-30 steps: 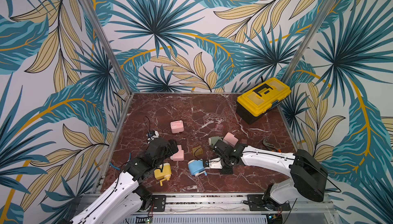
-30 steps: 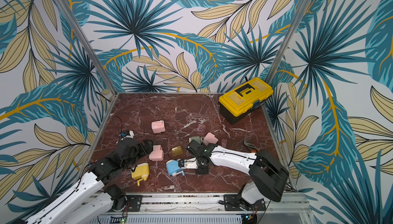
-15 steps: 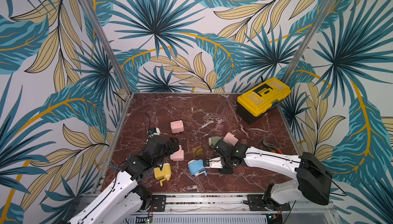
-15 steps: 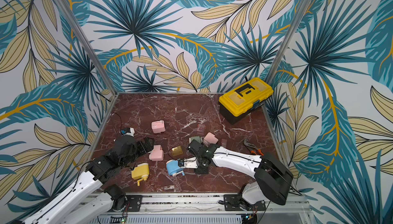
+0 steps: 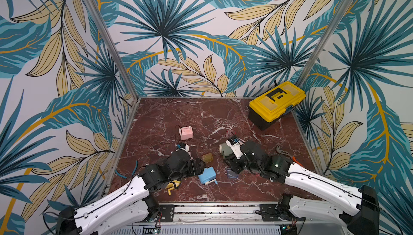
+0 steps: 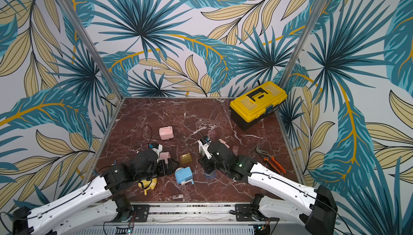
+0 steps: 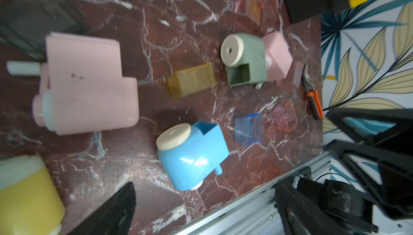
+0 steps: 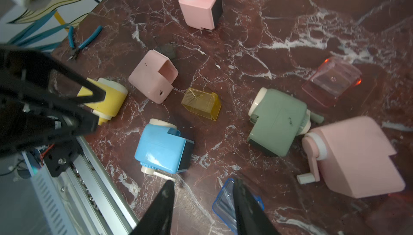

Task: Put the tray back into the pencil sharpener
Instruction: Adjust the container at the center of the board, then pick up the pencil sharpener from the center of the board.

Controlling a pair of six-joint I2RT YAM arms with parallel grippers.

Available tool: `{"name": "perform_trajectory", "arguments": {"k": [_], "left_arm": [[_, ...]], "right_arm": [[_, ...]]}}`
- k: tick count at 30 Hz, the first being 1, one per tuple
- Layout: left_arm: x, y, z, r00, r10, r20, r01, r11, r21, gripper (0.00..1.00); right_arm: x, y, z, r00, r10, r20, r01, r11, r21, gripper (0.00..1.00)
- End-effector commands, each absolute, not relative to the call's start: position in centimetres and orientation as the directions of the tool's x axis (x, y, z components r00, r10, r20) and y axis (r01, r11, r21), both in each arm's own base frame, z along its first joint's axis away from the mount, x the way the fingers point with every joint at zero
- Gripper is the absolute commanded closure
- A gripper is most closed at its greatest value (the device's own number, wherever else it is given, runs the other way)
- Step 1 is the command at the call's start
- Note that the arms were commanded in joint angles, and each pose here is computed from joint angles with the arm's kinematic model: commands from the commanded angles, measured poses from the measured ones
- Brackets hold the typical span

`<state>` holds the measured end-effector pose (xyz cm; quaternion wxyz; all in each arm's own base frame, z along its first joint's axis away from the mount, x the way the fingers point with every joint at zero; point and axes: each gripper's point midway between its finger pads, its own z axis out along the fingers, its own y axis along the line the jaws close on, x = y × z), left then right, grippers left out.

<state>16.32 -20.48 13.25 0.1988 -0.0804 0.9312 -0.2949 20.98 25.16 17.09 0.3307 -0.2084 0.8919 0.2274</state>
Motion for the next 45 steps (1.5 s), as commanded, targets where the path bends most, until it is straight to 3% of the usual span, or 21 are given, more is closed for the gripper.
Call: {"name": "perform_trajectory", "arguments": {"k": [1, 9, 12, 16, 22, 26, 33, 39, 45], "left_arm": [[15.3, -19.8, 10.8, -0.912, -0.327, -0.25, -0.145, 0.824, -0.548, 0.0], [14.6, -19.3, 8.4, -0.928, -0.297, -0.224, -0.155, 0.856, -0.493, 0.01], [14.6, -19.4, 8.6, -0.93, -0.292, -0.224, -0.149, 0.855, -0.497, 0.06], [14.6, -19.6, 8.6, -0.929, -0.299, -0.219, -0.153, 0.847, -0.508, 0.11], [15.0, -21.7, 8.1, -0.931, -0.32, -0.175, -0.166, 0.798, -0.579, 0.1], [15.4, -22.3, 7.6, -0.931, -0.33, -0.154, -0.194, 0.808, -0.556, 0.0], [15.9, -23.6, 7.2, -0.936, -0.332, -0.117, -0.232, 0.833, -0.503, 0.0], [16.1, -24.6, 7.6, -0.909, -0.389, -0.148, -0.294, 0.853, -0.431, 0.0], [16.3, -24.5, 6.8, -0.873, -0.459, -0.163, -0.377, 0.848, -0.373, 0.0]], "right_arm": [[20.5, 25.2, 15.3, -0.845, 0.021, -0.535, -0.271, 0.845, 0.461, 0.5], [19.3, 29.3, 13.0, -0.925, 0.054, -0.377, -0.218, 0.736, 0.64, 0.4], [18.6, 30.7, 11.5, -0.955, 0.02, -0.295, -0.192, 0.718, 0.67, 0.38], [18.5, 31.4, 10.3, -0.964, -0.014, -0.266, -0.192, 0.728, 0.658, 0.35], [18.6, 28.6, 10.0, -0.957, -0.028, -0.288, -0.186, 0.823, 0.538, 0.28], [18.9, 25.8, 10.4, -0.946, -0.014, -0.323, -0.16, 0.887, 0.433, 0.23], [19.4, 20.6, 11.2, -0.919, 0.071, -0.389, -0.051, 0.954, 0.296, 0.2], [19.8, 17.0, 13.4, -0.855, 0.141, -0.5, 0.008, 0.966, 0.259, 0.19], [19.4, 17.0, 13.4, -0.868, 0.099, -0.486, -0.023, 0.971, 0.24, 0.18]]}}
